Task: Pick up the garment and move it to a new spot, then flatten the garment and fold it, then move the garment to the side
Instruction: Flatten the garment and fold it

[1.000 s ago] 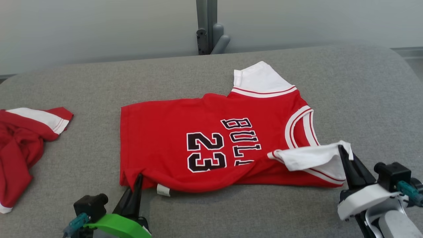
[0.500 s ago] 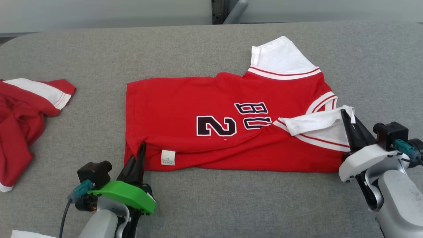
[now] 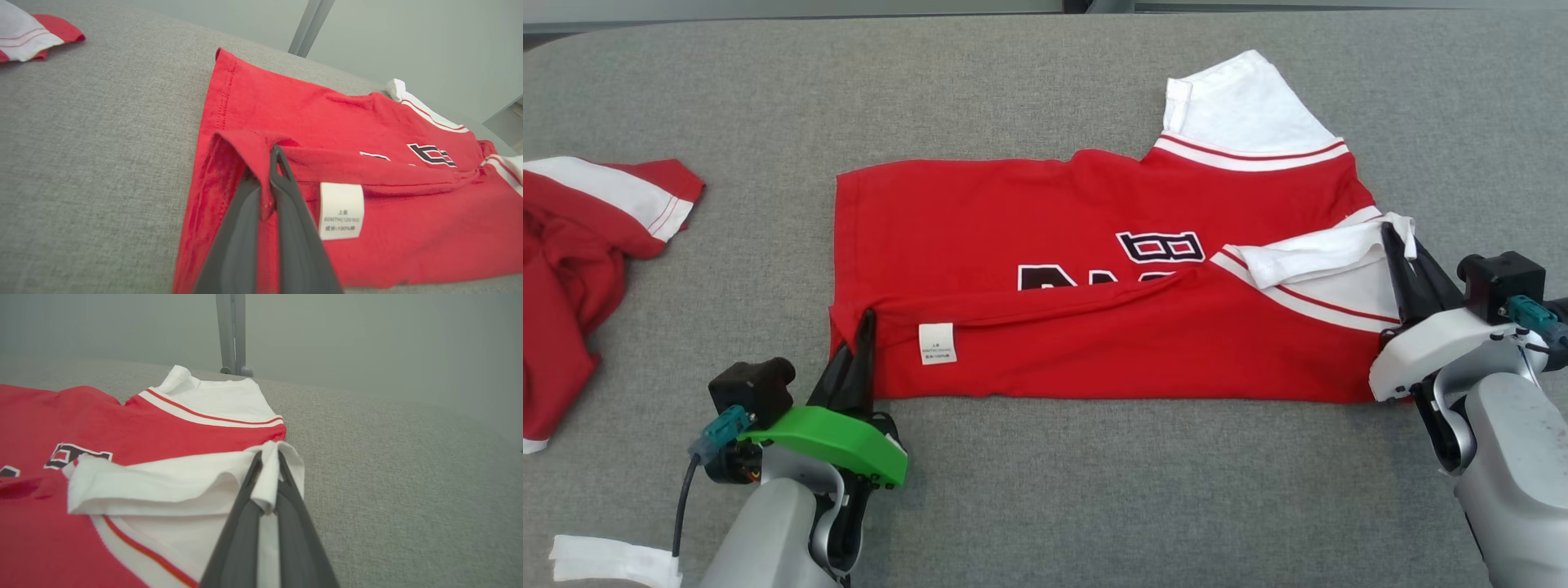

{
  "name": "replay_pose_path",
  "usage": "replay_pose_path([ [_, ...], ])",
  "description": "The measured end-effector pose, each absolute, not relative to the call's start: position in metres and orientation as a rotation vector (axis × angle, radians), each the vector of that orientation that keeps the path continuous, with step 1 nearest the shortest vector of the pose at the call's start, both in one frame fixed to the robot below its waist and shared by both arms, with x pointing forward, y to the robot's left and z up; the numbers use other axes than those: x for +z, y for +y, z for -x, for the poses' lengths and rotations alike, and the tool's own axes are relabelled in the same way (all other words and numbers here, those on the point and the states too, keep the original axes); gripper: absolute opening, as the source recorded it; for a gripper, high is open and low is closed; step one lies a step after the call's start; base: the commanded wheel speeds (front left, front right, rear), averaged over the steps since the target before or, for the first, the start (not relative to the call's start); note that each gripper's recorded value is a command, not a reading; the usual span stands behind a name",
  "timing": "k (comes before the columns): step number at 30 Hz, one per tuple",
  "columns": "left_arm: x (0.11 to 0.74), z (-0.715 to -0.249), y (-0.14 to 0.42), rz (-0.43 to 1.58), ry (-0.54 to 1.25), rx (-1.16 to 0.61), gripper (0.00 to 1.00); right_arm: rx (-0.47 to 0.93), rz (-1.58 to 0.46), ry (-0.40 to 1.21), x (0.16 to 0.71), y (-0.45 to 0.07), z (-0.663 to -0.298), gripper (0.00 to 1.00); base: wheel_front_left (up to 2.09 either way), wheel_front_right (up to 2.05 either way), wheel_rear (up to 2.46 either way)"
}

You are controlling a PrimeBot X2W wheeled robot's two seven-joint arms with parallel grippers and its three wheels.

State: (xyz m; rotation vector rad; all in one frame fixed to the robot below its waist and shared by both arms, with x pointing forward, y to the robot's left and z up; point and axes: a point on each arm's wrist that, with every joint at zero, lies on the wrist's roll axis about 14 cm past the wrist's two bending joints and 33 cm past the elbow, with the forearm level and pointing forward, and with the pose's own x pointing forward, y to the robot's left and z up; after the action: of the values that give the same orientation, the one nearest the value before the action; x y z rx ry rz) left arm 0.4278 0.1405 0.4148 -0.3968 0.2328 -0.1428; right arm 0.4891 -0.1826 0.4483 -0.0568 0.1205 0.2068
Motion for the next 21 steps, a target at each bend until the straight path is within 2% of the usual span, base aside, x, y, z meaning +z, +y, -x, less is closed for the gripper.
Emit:
replay_pose_path([
  [1,0.414,-0.429,0.140,0.397,0.234,-0.143,0.07,0.206,0.058,0.125,0.447,-0.183,-0.490,0.03,0.00,0.00,0.00],
  [2,0.413,-0.430,0.138,0.398,0.237,-0.141,0.84,0.194,0.051,0.147,0.440,-0.185,-0.492,1.00,0.00,0.00,0.00],
  [3,0.413,-0.431,0.139,0.397,0.237,-0.139,1.00,0.188,0.046,0.150,0.439,-0.185,-0.493,1.00,0.00,0.00,0.00],
  [11,0.422,-0.431,0.154,0.380,0.190,-0.081,1.00,0.126,0.011,0.057,0.467,-0.198,-0.495,1.00,0.00,0.00,0.00],
  [21,0.411,-0.399,0.166,0.347,0.215,-0.027,1.00,0.065,-0.080,0.219,0.413,-0.205,-0.422,1.00,0.00,0.00,0.00],
])
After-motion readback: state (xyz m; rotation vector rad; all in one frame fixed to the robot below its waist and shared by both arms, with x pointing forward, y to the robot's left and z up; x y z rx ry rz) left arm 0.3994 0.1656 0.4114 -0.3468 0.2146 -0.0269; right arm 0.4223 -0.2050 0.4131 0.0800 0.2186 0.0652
